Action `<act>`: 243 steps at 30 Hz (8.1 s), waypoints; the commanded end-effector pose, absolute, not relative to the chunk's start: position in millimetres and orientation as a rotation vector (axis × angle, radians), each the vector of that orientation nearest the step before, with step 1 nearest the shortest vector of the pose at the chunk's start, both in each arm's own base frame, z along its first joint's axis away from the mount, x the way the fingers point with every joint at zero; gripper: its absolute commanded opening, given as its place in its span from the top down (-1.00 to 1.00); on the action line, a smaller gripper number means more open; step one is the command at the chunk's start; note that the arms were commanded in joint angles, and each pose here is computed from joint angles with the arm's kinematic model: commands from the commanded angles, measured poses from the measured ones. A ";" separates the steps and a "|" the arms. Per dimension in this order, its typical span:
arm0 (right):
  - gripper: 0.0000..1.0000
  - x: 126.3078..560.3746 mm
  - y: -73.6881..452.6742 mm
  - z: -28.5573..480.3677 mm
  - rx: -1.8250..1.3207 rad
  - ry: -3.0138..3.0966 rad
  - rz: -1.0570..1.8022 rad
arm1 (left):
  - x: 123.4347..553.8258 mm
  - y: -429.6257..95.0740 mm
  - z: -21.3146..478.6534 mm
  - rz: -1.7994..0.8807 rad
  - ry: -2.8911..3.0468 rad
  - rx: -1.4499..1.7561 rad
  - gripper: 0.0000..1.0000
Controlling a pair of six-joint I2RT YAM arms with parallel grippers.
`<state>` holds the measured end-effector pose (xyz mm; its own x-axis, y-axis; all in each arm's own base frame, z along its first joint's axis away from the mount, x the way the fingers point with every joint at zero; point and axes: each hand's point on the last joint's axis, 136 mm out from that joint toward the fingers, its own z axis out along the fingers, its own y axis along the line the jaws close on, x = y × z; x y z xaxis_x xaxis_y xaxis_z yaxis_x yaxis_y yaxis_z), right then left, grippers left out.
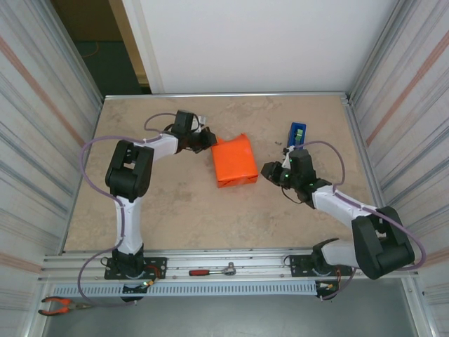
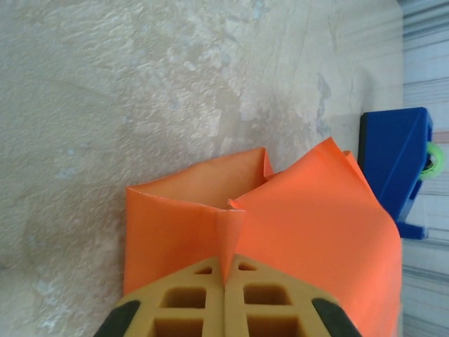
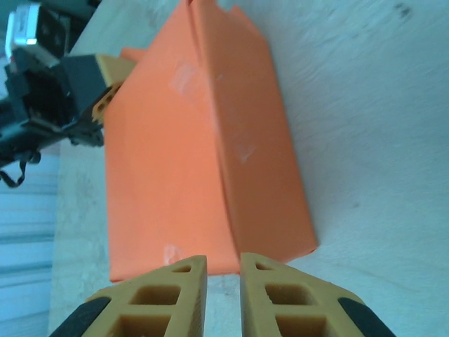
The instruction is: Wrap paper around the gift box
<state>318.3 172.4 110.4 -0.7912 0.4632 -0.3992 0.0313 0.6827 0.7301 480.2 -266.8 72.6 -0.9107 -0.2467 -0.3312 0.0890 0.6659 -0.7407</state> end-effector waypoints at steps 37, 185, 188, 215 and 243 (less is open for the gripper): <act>-0.96 350.3 190.6 190.7 0.108 2.128 0.932 | 365.7 -300.5 209.6 -1.103 1.722 0.564 1.00; -0.94 308.8 227.8 236.7 -0.030 2.084 0.770 | 361.5 -269.5 189.5 -0.514 1.904 0.342 0.28; -0.96 301.2 219.9 231.3 0.020 2.094 0.760 | 364.4 -257.1 189.7 -0.483 1.904 0.234 0.40; -0.39 327.6 218.4 161.3 0.045 2.154 0.443 | 346.7 -234.3 184.7 -0.342 1.903 0.038 0.20; -0.17 315.0 209.4 131.6 0.061 2.252 0.418 | 323.8 -247.2 225.0 -0.599 1.935 0.274 -0.60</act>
<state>324.3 226.0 161.4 -0.5965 0.2205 -0.7717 -0.1509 0.9136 0.3776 323.0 -237.5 237.2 -0.4300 -0.1069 -0.8965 0.4263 0.8512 -0.3061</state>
